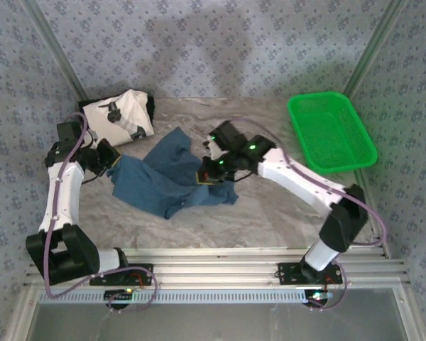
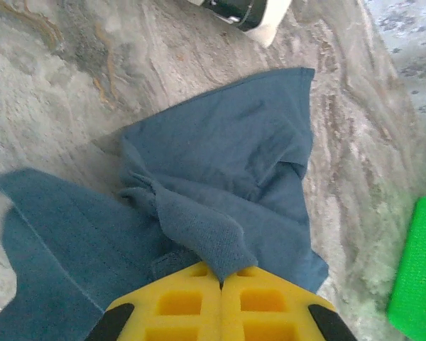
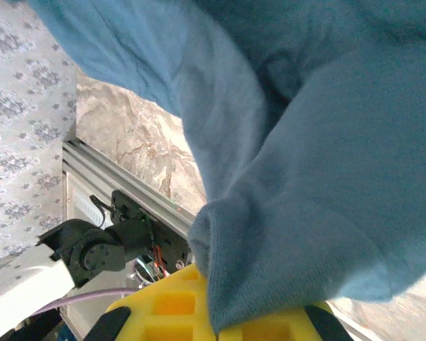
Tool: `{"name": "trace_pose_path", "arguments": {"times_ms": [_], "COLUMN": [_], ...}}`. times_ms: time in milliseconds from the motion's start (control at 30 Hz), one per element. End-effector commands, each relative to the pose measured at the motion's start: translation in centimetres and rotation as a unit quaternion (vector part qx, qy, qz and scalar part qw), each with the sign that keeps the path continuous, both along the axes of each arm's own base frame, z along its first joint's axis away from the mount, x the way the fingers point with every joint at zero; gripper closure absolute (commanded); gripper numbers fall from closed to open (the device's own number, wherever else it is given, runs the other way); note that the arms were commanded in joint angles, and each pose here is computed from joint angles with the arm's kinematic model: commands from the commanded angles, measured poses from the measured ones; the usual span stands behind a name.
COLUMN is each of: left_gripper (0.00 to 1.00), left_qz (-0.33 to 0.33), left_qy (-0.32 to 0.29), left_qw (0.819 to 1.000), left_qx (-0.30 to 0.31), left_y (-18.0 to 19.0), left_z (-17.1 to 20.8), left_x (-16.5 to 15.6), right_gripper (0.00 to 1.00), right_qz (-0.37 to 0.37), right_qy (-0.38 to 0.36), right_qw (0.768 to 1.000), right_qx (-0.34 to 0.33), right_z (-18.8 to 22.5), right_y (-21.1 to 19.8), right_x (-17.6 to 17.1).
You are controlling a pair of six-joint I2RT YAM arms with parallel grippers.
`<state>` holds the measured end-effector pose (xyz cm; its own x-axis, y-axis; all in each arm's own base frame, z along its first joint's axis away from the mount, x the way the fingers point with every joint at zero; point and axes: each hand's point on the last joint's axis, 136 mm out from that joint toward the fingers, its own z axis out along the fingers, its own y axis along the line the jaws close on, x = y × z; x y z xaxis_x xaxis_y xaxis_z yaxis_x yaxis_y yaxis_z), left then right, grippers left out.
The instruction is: Fold and stack the t-shirts
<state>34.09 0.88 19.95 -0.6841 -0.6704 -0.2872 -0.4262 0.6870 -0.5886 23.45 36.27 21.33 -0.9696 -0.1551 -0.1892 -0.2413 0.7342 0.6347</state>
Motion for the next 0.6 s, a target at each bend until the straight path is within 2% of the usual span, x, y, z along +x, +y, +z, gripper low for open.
{"name": "trace_pose_path", "arguments": {"times_ms": [0,33,67,100,133,200,267,333,400,433,467,567], "left_gripper": [1.00,0.99,0.97,0.87,0.75,0.68,0.54,0.41,0.35,0.34,0.33,0.30], "left_qz": [-0.008,-0.011,-0.014,-0.016,-0.018,-0.023,-0.024,-0.030,-0.040,-0.051,-0.062,-0.106], "left_qy": [-0.037,-0.029,-0.022,-0.020,-0.021,-0.033,-0.053,-0.072,-0.092,-0.098,-0.100,-0.112], "left_qw": [0.998,0.999,0.999,0.999,0.999,0.998,0.997,0.996,0.994,0.993,0.992,0.987], "left_qx": [0.045,0.043,0.042,0.040,0.040,0.043,0.051,0.051,0.042,0.042,0.048,0.033], "left_y": [1.7,1.9,2.0,2.2,2.2,2.3,2.4,1.7,0.6,-0.2,-0.9,-5.6], "left_z": [0.7,0.1,-0.4,-0.5,-0.6,0.3,1.9,4.2,6.4,7.4,8.1,9.3], "left_x": [3.1,3.7,4.2,4.7,5.1,5.4,5.2,3.9,2.4,1.3,0.3,-3.0], "right_gripper": [1.00,0.99,0.93,0.74,0.63,0.48,0.34,0.26,0.22,0.20,0.12,0.09], "right_qz": [-0.022,-0.022,-0.024,-0.021,-0.017,-0.004,0.013,0.019,0.011,0.000,-0.009,-0.042], "right_qy": [0.011,0.027,0.043,0.056,0.070,0.075,0.061,0.055,0.035,0.030,0.024,-0.001], "right_qw": [0.999,0.999,0.998,0.997,0.995,0.995,0.996,0.997,0.999,0.999,1.000,0.999], "right_qx": [0.024,0.027,0.036,0.055,0.067,0.072,0.069,0.043,0.028,0.021,0.018,-0.001], "right_z": [-0.1,-0.9,-1.3,-1.5,-1.5,-0.7,0.8,1.6,2.6,3.0,3.4,4.5], "right_y": [3.6,4.6,5.5,6.8,7.8,8.3,7.6,5.1,2.2,0.5,-1.0,-6.3], "right_x": [0.3,-0.2,-0.7,-1.1,-1.5,-1.8,-1.9,-1.8,-0.7,0.0,0.6,3.0]}}
